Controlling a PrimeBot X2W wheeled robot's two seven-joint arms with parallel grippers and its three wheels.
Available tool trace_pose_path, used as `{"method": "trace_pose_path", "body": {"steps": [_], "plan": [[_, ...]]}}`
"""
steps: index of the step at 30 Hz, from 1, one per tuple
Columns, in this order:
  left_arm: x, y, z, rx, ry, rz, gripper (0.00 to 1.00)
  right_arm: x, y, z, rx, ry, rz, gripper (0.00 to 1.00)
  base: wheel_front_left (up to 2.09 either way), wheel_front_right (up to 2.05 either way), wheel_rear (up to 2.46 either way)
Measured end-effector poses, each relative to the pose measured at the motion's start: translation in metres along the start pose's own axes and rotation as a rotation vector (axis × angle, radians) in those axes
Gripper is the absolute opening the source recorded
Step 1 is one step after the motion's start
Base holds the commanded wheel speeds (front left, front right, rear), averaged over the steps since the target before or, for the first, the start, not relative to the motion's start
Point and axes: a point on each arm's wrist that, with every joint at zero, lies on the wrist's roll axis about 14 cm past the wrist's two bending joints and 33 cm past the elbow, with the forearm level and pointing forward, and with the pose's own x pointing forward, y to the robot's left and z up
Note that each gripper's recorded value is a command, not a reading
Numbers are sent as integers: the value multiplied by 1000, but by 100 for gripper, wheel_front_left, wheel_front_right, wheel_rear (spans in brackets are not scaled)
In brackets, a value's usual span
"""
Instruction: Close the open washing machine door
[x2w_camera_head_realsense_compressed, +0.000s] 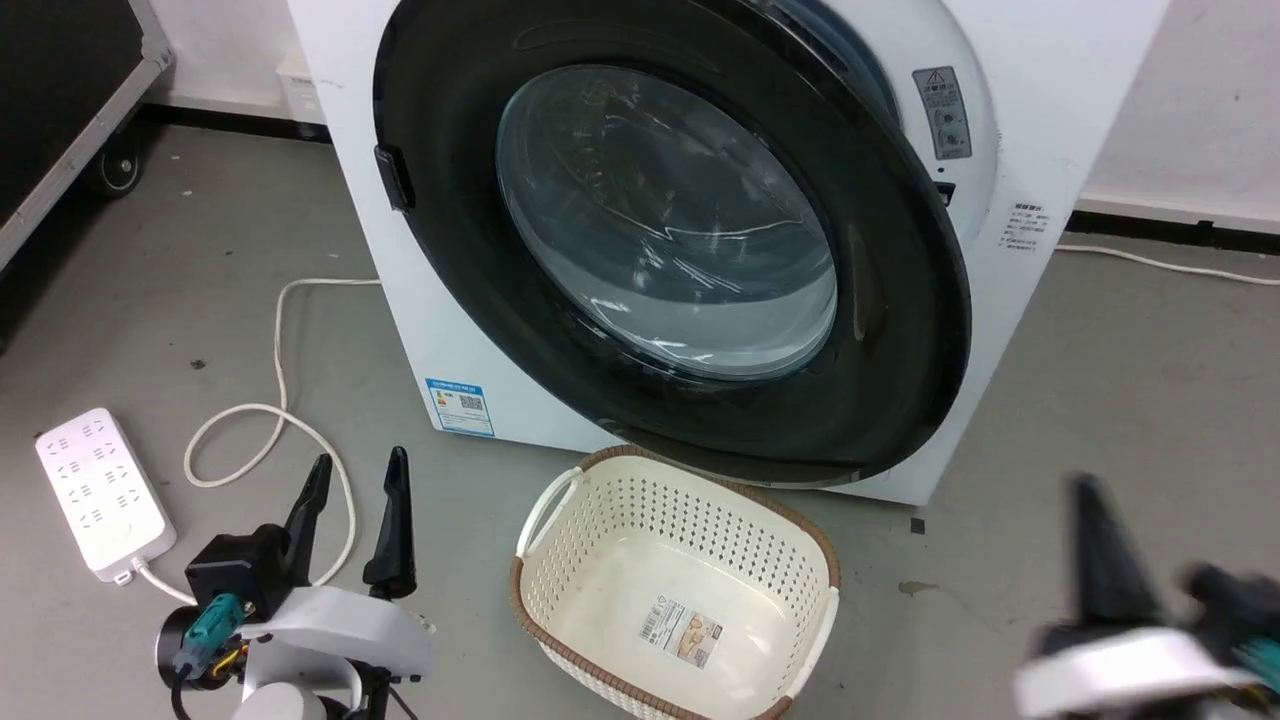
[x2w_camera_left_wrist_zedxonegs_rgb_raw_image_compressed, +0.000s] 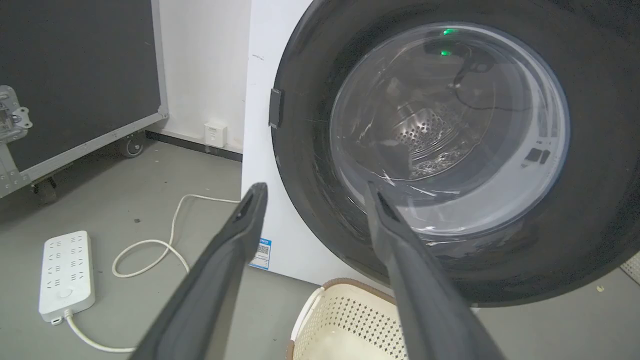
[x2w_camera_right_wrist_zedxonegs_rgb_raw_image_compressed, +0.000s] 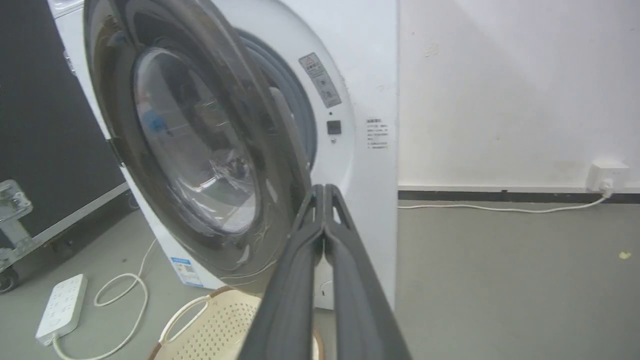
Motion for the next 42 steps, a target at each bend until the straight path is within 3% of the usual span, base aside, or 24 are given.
{"method": "trace_pose_path", "body": {"steps": [4,8,9,15,27,42], "plan": [[1,-1,-2,1,-3,2,100,27,47,-12,5,46,137,0,0,0,0],[2,-4,-7,-2,5,-2,100,56,64,-28,-20,102,186,0,0,0,0],[4,-2,-9,-6,5,7,100,74,60,-43,-40,149,173,0,0,0,0],[9,4,-11,-8,5,23,100,104,52,-59,-41,191,137,0,0,0,0],[29,8,-19,8,4,23,100,175,32,-47,-73,128,43,0,0,0,0],[40,29,-42,19,44,75,100,233,13,-61,-80,106,-65,0,0,0,0]]}}
